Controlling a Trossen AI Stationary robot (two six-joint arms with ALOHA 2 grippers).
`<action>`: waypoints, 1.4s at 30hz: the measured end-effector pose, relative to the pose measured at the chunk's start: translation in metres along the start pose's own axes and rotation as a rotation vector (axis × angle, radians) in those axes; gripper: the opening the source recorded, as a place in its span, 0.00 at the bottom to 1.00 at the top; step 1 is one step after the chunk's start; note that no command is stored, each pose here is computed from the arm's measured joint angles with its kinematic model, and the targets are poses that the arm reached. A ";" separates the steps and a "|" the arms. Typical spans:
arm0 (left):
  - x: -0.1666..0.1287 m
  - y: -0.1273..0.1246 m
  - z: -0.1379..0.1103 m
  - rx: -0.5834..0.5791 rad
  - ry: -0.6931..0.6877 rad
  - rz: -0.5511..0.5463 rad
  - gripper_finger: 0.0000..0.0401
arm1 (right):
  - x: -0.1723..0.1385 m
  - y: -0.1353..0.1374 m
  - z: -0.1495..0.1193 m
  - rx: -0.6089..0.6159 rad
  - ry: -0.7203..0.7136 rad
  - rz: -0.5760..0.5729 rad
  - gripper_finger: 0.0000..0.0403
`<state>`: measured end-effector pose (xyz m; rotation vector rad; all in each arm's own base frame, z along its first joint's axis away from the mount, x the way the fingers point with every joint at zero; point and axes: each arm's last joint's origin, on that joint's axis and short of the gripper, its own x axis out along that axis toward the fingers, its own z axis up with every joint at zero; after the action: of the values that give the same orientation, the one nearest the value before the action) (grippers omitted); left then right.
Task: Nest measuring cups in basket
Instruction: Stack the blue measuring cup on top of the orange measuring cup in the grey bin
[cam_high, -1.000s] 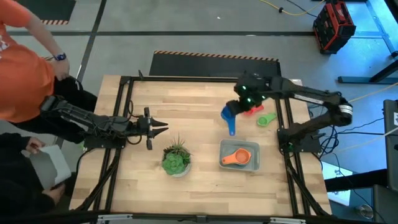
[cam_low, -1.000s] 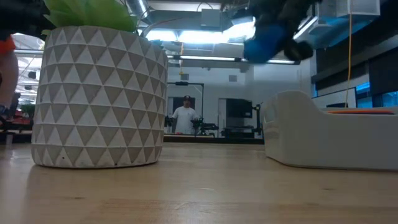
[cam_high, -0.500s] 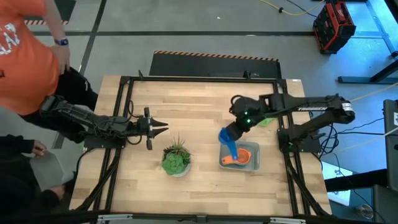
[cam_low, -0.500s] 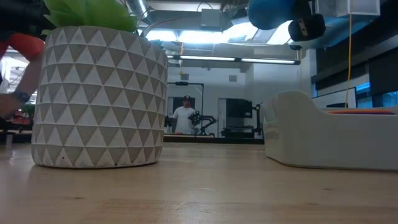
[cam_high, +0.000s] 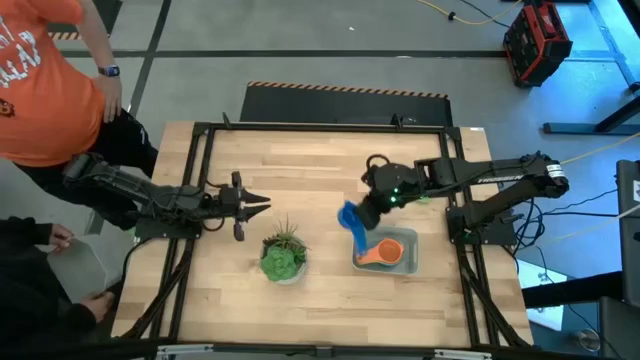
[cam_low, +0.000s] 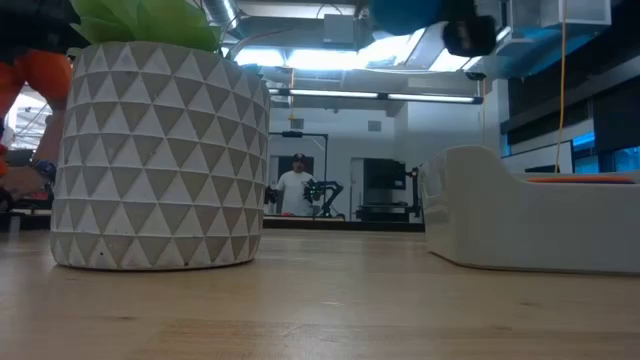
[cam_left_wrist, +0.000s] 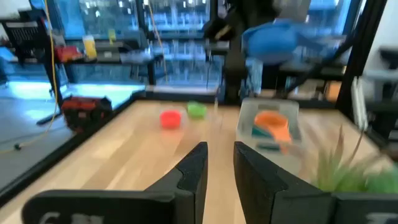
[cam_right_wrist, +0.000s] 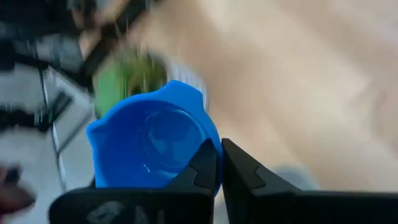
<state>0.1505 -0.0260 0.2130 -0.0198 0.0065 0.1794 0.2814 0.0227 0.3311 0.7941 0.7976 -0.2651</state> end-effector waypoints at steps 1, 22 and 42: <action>0.000 0.000 0.002 -0.010 -0.023 -0.001 0.18 | 0.000 0.000 0.004 0.000 -0.048 -0.001 0.03; 0.003 -0.003 0.024 -0.056 -0.269 -0.045 0.33 | -0.014 -0.002 0.063 -0.008 -0.674 -0.062 0.04; 0.067 -0.028 0.039 0.092 -0.184 0.119 0.34 | 0.037 0.008 0.083 -0.140 -0.823 -0.053 0.04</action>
<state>0.2214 -0.0411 0.2524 0.0889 -0.1676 0.2988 0.3557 -0.0290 0.3446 0.4620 0.0568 -0.5325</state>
